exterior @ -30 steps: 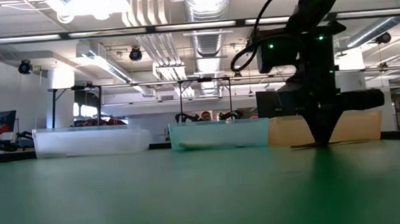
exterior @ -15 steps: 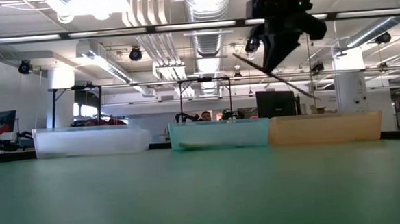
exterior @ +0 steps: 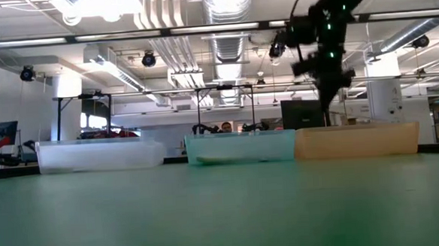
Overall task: Sort silverware by color (type)
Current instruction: Put the gold knife into the yellow bin, then return to Home Position
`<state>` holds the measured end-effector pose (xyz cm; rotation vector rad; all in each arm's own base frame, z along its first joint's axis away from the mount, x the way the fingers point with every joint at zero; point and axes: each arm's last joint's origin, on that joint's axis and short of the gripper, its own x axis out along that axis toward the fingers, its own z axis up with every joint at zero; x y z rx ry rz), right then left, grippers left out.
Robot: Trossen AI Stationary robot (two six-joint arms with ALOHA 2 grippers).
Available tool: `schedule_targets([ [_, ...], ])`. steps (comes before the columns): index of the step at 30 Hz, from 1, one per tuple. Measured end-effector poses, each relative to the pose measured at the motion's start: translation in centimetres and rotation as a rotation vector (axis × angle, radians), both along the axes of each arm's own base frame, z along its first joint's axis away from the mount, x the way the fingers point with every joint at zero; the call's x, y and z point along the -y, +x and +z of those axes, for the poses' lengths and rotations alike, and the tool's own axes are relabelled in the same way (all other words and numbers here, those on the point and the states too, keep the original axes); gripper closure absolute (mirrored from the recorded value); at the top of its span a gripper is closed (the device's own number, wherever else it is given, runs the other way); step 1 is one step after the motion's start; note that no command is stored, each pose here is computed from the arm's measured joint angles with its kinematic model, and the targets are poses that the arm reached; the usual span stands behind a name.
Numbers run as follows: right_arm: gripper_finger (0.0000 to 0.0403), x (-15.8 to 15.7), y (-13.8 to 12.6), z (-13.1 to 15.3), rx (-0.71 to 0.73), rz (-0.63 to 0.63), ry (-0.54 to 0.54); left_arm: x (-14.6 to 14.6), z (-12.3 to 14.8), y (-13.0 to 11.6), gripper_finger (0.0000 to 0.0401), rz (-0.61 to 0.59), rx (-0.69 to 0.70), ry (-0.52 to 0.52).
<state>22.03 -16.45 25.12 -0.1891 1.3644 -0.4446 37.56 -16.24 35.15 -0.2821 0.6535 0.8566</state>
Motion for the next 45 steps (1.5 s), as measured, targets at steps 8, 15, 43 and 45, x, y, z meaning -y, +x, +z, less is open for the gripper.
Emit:
schedule_targets([
  [8,0.0354,2.8,-2.6,-3.5,-0.042,-0.252,0.113,0.1,0.0,-0.1,0.0266,-0.002,-0.007,0.003],
  [15,0.0316,1.3,-2.8,1.1,0.309,-0.2,0.267,-0.1,0.2,-0.5,0.0266,-0.01,-0.035,0.019],
  [43,0.0321,-10.8,-13.0,9.7,1.12,0.005,0.43,-9.7,-0.4,-19.9,0.0266,0.055,-0.034,-0.037],
  [45,0.0321,-11.3,-13.6,10.5,1.198,0.019,0.409,-10.3,-2.0,-21.3,0.0266,0.019,-0.028,-0.036],
])
